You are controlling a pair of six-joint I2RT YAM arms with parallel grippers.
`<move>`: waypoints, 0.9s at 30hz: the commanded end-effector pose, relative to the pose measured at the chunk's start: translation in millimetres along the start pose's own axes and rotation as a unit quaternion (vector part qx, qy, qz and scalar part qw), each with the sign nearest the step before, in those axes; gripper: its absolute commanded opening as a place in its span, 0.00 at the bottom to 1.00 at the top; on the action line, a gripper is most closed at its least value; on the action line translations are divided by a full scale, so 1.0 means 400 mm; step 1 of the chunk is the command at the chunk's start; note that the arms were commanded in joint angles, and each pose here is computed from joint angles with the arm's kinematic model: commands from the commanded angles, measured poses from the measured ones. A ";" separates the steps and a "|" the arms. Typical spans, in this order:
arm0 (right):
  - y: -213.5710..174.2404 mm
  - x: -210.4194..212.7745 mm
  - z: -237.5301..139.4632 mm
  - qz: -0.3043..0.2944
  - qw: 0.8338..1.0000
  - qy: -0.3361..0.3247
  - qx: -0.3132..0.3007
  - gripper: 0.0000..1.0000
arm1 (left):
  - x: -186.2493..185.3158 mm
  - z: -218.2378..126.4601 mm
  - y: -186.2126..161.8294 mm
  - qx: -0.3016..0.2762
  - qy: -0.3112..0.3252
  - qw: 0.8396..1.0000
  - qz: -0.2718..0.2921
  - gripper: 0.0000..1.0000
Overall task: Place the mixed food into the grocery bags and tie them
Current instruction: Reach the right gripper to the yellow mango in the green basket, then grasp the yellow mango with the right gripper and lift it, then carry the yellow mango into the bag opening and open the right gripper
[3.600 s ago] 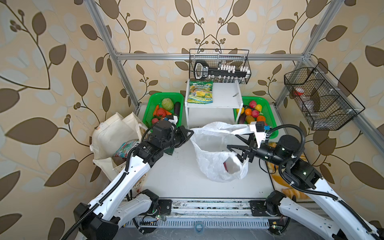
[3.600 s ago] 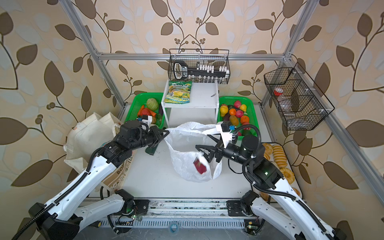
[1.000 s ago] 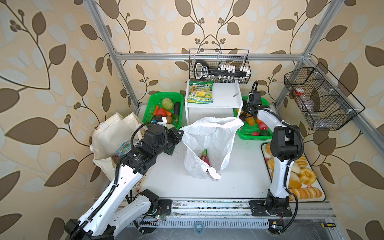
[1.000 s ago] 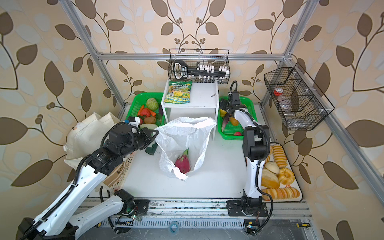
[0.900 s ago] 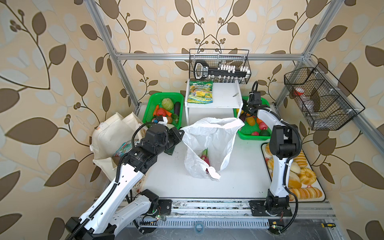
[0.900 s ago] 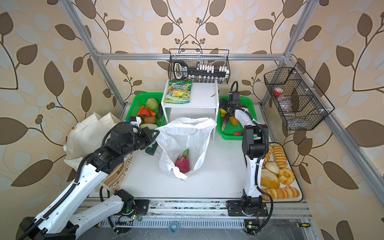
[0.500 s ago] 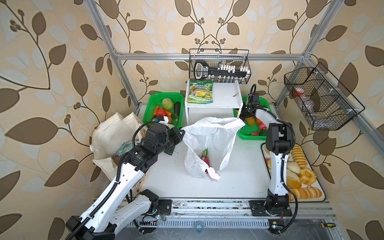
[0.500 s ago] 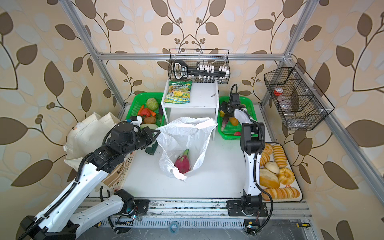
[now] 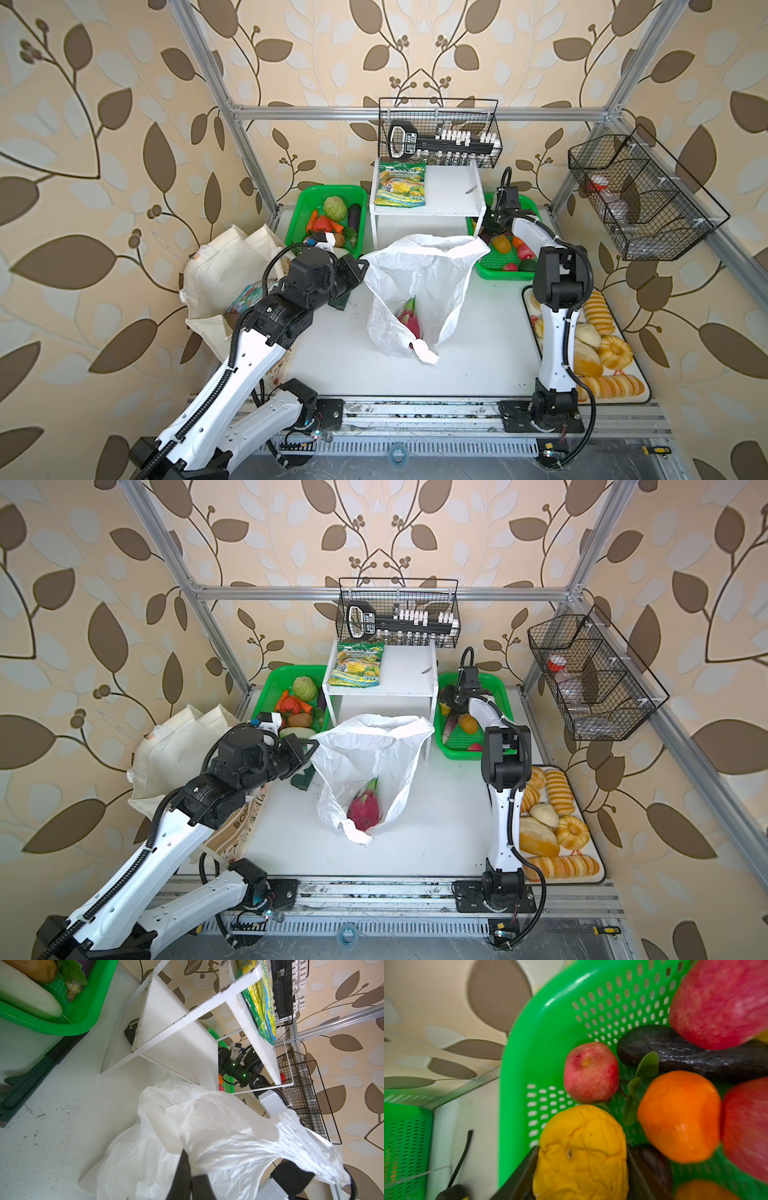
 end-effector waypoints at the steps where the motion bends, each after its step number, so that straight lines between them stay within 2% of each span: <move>1: 0.054 0.089 -0.176 -0.028 0.998 0.057 -0.024 0.52 | -0.009 -0.030 0.031 -0.032 -0.003 0.999 0.000 0.00; 9: -0.022 0.042 -0.435 -0.001 0.992 0.113 -0.047 0.52 | -0.011 -0.024 0.032 -0.036 -0.011 0.999 -0.010 0.00; 15: -0.169 -0.019 -0.642 0.013 0.986 0.152 -0.067 0.53 | -0.008 -0.015 0.030 -0.036 -0.013 0.999 -0.019 0.00; 20: -0.298 -0.043 -0.785 0.010 0.977 0.207 -0.056 0.53 | -0.006 -0.011 0.035 -0.040 -0.009 0.999 -0.020 0.00; 24: -0.364 0.000 -0.914 -0.036 0.955 0.290 -0.043 0.54 | -0.003 -0.003 0.045 -0.048 -0.003 0.999 -0.024 0.00; 25: -0.380 0.024 -0.948 -0.056 0.945 0.321 -0.030 0.54 | -0.005 -0.002 0.048 -0.049 -0.004 0.998 -0.024 0.00; 27: -0.427 0.083 -1.022 -0.108 0.913 0.394 0.008 0.57 | -0.009 0.005 0.051 -0.048 -0.005 0.999 -0.024 0.00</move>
Point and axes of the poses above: each gripper's point midway between its finger pads, its own z axis out along the fingers, its own x axis along the line the jaws close on, y = z × x, the point moved 4 cm from there along -z, back along the fingers, and after that the axes turned 13 degrees about z, right-handed, at the moved point
